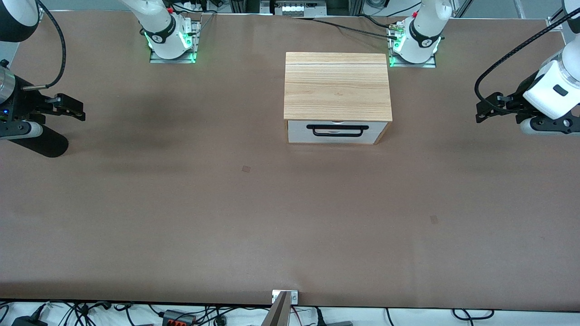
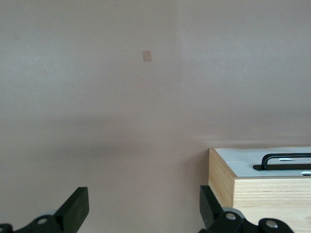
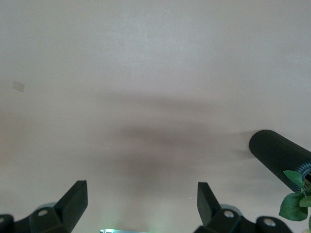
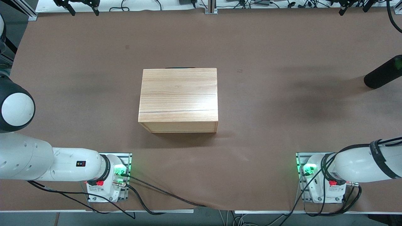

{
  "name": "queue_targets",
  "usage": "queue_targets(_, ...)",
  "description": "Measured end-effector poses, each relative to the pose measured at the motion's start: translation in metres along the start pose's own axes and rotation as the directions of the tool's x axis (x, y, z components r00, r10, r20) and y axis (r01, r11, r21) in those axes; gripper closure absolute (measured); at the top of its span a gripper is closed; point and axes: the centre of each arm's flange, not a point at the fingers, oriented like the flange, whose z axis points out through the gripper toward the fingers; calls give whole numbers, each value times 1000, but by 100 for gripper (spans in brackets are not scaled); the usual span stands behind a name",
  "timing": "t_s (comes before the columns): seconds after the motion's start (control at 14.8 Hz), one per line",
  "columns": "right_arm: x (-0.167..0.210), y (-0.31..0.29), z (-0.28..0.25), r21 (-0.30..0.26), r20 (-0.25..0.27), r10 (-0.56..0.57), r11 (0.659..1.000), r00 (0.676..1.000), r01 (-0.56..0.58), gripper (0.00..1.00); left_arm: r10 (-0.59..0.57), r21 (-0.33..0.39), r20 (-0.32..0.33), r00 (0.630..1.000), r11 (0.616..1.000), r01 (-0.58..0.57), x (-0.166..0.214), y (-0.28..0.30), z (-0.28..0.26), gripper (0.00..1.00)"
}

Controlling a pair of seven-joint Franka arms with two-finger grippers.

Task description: Pull top drawer with both arms simultaneously

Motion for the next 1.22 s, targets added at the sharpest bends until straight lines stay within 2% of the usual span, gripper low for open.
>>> queue_targets(0.54, 2, -5, 1, -1, 2, -9, 1000, 1000, 9, 0, 0, 1, 23, 1000, 1000, 0, -2, 0, 2, 0)
queue_targets(0.81, 12, -21, 17, -5, 30, -34, 999, 999, 34, 0, 0, 1, 31, 1000, 1000, 0, -3, 0, 3, 0)
queue_targets(1.02, 18, -22, 26, -6, 40, -35, 999, 999, 35, 0, 3, 1, 108, 994, 1000, -3, -4, 1, 18, 0)
queue_targets(1.22, 24, -22, 31, -8, 35, -36, 999, 999, 36, 0, 19, -44, 185, 983, 999, -11, -10, 10, 28, 0)
